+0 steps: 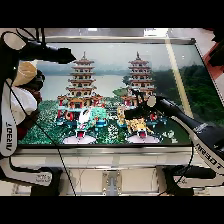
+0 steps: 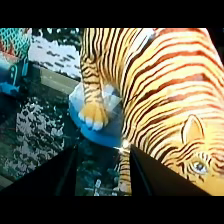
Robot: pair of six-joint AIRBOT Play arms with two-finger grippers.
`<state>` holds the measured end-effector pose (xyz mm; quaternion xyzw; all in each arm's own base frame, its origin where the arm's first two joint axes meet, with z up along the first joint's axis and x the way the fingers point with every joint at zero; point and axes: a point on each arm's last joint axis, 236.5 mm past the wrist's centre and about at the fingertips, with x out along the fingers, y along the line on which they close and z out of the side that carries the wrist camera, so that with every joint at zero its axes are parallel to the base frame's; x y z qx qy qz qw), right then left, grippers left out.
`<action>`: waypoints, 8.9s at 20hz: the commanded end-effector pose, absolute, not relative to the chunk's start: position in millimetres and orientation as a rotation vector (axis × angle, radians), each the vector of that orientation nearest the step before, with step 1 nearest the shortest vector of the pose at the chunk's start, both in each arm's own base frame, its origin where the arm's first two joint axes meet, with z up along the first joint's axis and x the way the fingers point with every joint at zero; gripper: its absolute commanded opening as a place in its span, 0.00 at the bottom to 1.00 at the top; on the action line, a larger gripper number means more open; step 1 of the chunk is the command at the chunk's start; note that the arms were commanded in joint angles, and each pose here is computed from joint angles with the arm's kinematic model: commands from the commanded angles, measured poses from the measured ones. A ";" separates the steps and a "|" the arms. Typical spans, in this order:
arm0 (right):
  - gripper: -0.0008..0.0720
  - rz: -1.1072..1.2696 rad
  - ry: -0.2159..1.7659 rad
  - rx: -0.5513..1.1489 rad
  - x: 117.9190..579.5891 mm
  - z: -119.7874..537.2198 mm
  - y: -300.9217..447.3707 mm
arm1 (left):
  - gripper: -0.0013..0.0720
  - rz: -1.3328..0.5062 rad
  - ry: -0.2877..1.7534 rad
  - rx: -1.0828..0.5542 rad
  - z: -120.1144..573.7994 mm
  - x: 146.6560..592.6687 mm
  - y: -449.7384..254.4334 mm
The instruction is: Fold the shirts.
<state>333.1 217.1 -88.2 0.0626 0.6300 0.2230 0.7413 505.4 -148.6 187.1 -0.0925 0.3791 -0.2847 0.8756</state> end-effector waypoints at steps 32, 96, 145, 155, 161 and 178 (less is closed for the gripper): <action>0.54 0.401 1.319 0.242 354.0 -83.8 219.4 | 0.04 0.185 1.114 -0.535 -3.5 497.3 224.8; 0.05 0.594 1.236 0.465 472.3 -68.3 184.2 | 0.97 -0.332 1.265 0.425 68.0 461.0 -174.4; 0.04 0.178 0.218 -0.102 324.5 434.1 38.9 | 0.03 -0.081 0.481 0.251 371.2 393.7 -29.9; 0.05 0.129 0.792 0.190 536.8 66.2 44.6 | 0.08 -0.047 1.027 0.203 38.7 541.9 -44.8; 0.68 0.035 0.506 0.306 597.8 86.0 22.8 | 0.98 -0.033 0.527 0.157 152.3 626.9 -52.5; 0.67 0.108 1.310 0.763 277.5 -39.8 36.2 | 0.68 0.114 0.884 -0.387 103.7 383.9 106.3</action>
